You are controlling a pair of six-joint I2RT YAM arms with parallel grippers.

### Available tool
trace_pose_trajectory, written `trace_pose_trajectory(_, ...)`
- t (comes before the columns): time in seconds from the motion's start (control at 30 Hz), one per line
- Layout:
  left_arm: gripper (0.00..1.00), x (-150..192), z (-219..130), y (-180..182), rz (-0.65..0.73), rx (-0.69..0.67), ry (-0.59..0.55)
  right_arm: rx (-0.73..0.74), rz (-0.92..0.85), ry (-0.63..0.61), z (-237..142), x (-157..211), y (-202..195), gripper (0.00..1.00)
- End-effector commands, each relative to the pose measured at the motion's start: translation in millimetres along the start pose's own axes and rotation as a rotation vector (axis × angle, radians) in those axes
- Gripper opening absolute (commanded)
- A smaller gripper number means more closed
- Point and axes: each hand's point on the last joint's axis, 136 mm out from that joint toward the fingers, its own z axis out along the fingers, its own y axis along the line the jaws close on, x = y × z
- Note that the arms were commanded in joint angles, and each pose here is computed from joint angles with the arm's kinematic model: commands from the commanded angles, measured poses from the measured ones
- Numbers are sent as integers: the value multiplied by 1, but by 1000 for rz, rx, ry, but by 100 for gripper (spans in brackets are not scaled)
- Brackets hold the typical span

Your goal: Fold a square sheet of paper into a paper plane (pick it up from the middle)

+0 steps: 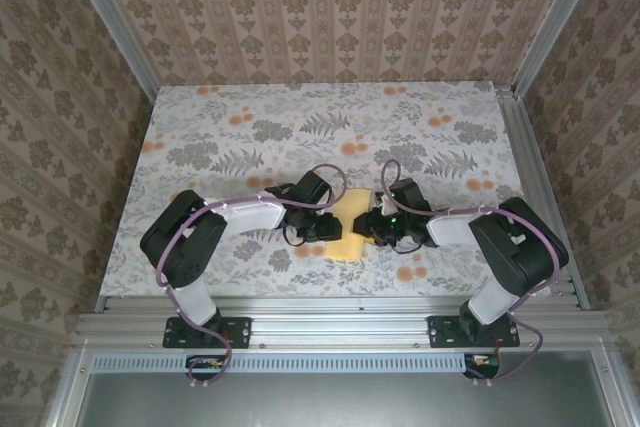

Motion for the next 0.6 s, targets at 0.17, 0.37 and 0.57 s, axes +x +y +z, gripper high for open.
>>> trace_pose_trajectory(0.17, 35, 3, 5, -5, 27, 20, 26, -34, -4, 22, 9, 3, 12, 32)
trace_pose_trajectory(0.37, 37, -4, -12, -11, 31, 34, -9, -23, -11, 11, 5, 0, 12, 15)
trace_pose_trajectory(0.57, 46, -17, -55, -15, 21, 66, -95, -58, -42, -11, -10, -4, 30, 6)
